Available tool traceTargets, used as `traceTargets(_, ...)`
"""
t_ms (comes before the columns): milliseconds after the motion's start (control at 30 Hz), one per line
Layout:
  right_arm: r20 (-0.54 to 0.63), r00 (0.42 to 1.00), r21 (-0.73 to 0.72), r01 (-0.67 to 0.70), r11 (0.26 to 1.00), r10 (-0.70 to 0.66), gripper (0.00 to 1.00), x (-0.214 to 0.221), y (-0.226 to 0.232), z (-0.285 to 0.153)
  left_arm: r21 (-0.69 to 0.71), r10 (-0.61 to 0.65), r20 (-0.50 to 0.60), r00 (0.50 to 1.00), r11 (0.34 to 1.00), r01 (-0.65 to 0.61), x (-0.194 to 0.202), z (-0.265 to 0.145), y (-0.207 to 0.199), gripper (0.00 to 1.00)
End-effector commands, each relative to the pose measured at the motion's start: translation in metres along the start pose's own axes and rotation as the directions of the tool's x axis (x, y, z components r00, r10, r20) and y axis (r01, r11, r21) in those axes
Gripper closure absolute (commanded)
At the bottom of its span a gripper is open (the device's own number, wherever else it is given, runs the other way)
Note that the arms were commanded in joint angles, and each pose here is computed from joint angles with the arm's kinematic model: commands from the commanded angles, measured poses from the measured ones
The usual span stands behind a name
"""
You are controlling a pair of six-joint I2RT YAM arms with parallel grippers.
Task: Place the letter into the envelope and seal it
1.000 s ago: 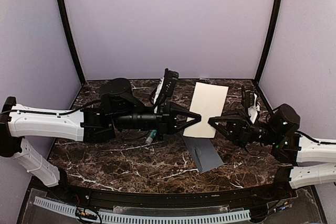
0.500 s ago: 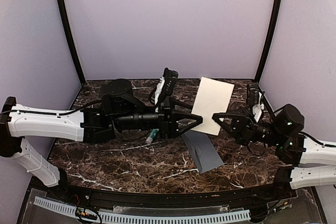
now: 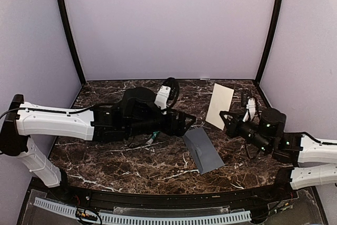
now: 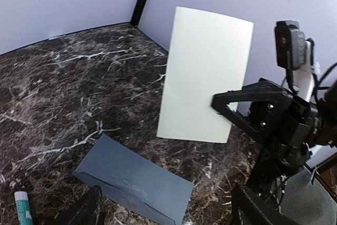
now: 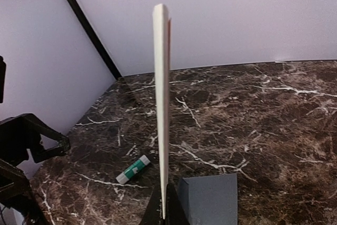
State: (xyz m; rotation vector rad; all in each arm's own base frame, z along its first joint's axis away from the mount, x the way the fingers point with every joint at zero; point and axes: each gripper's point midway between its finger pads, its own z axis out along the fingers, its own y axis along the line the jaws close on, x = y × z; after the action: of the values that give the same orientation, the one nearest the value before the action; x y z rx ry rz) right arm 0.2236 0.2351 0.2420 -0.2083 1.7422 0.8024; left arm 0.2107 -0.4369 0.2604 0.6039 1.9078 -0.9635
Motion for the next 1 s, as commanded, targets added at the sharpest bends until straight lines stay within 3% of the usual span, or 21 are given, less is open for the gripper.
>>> traceTargets(0, 0.058, 0.998, 0.263, 0.016, 0.965, -0.033, 1.00, -0.006, -0.042, 0.005, -0.306, -0.077, -0.069, 0.995, 0.950, 0.053, 0.029, 0.015, 0.048, 0.19)
traceTargets(100, 0.071, 0.995, 0.334, 0.047, 0.941, -0.075, 1.00, -0.002, -0.056, 0.007, -0.389, -0.103, -0.098, 0.990, 0.920, 0.057, 0.048, 0.023, 0.061, 0.20)
traceTargets(433, 0.126, 0.964, 0.409, 0.165, 0.897, -0.234, 1.00, 0.000, -0.074, 0.003, -0.419, -0.129, -0.168, 0.977, 0.907, 0.047, 0.107, 0.074, 0.038, 0.22)
traceTargets(967, 0.115, 0.956, 0.474, 0.186, 0.861, -0.270, 1.00, 0.024, -0.095, 0.004, -0.434, -0.178, -0.206, 0.962, 0.898, 0.073, 0.154, 0.101, 0.034, 0.30)
